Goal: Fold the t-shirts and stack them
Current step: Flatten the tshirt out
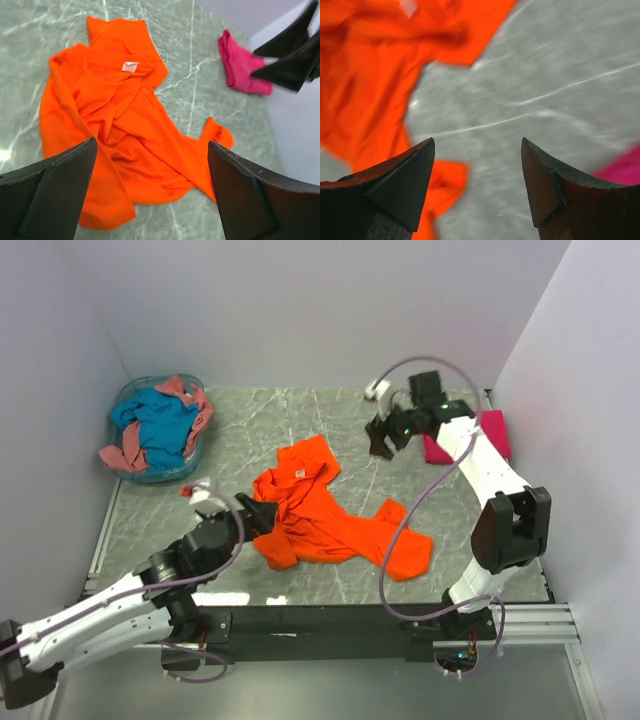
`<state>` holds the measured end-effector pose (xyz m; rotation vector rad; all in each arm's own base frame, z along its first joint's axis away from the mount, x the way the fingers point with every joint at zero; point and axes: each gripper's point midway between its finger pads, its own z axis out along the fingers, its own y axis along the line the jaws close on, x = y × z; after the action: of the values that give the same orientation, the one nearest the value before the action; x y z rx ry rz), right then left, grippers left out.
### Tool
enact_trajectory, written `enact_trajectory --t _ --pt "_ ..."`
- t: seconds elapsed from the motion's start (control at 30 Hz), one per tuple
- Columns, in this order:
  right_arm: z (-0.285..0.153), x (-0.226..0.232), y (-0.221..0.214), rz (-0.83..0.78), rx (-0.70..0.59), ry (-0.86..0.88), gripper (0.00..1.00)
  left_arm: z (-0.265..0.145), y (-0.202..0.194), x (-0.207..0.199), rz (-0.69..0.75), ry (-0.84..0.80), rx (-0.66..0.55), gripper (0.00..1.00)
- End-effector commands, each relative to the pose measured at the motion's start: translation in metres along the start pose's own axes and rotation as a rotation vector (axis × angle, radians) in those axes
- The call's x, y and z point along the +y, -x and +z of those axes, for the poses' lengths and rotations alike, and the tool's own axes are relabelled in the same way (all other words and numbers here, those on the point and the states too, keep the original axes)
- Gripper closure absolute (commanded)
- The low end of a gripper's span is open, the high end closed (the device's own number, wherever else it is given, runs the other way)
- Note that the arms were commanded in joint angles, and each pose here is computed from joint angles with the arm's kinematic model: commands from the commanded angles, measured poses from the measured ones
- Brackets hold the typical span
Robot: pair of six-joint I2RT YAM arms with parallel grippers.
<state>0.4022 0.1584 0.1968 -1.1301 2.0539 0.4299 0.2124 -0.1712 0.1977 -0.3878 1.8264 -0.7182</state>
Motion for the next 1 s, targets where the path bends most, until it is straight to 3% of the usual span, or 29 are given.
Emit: enact_trajectory --t 0.0,0.1,0.13,0.17,0.23,0.27,0.3,0.37,0.4,0.43,0.47,0.5,0.53,0.7,0.83,0.93,0.97 --pt "0.014 0.059 -0.017 -0.007 0.056 0.181 0.24 0.014 0.016 -0.040 0.132 -0.110 -0.026 0.02" --pt "0.011 0.052 -0.018 0.066 0.057 0.166 0.27 0.037 0.013 -0.063 0.243 -0.192 0.085 0.06" --pt "0.011 0.050 -0.024 0.085 0.070 0.164 0.28 0.052 0.023 -0.053 0.294 -0.175 0.096 0.09" --pt "0.011 0.048 -0.031 0.113 0.089 0.155 0.29 0.063 -0.004 -0.056 0.322 -0.245 0.247 0.18" --pt "0.012 0.044 -0.058 0.168 0.145 0.149 0.33 0.085 0.009 -0.053 0.381 -0.264 0.284 0.20" --pt "0.013 0.047 -0.072 0.208 0.169 0.158 0.35 0.103 -0.010 -0.044 0.403 -0.249 0.372 0.23" --pt "0.009 0.045 -0.081 0.241 0.170 0.156 0.35 0.116 0.000 -0.056 0.434 -0.270 0.365 0.22" --pt "0.007 0.049 -0.099 0.282 0.176 0.160 0.35 0.146 -0.031 -0.037 0.520 -0.229 0.507 0.20" --pt "-0.001 0.047 -0.099 0.289 0.154 0.144 0.35 0.161 -0.020 -0.057 0.544 -0.266 0.504 0.18" --pt "-0.003 0.047 -0.102 0.293 0.150 0.138 0.35 0.176 -0.052 -0.033 0.581 -0.217 0.640 0.15" --pt "-0.005 0.051 -0.107 0.301 0.155 0.138 0.35 0.185 -0.058 -0.032 0.597 -0.208 0.677 0.10" --pt "-0.008 0.051 -0.106 0.297 0.147 0.131 0.35 0.204 -0.045 -0.049 0.624 -0.215 0.646 0.09" --pt "-0.010 0.052 -0.108 0.298 0.145 0.133 0.35 0.218 -0.067 -0.036 0.677 -0.189 0.707 0.09" --pt "-0.011 0.057 -0.111 0.330 0.118 0.158 0.35 0.249 -0.076 -0.026 0.842 -0.064 0.757 0.13" --pt "-0.011 0.056 -0.113 0.342 0.118 0.168 0.36 0.254 -0.089 -0.006 0.951 0.019 0.797 0.26" --pt "-0.011 0.056 -0.112 0.343 0.112 0.168 0.35 0.248 -0.098 -0.002 0.949 0.023 0.836 0.37" --pt "-0.010 0.056 -0.112 0.344 0.112 0.170 0.36 0.247 -0.100 0.002 0.948 0.031 0.844 0.51"
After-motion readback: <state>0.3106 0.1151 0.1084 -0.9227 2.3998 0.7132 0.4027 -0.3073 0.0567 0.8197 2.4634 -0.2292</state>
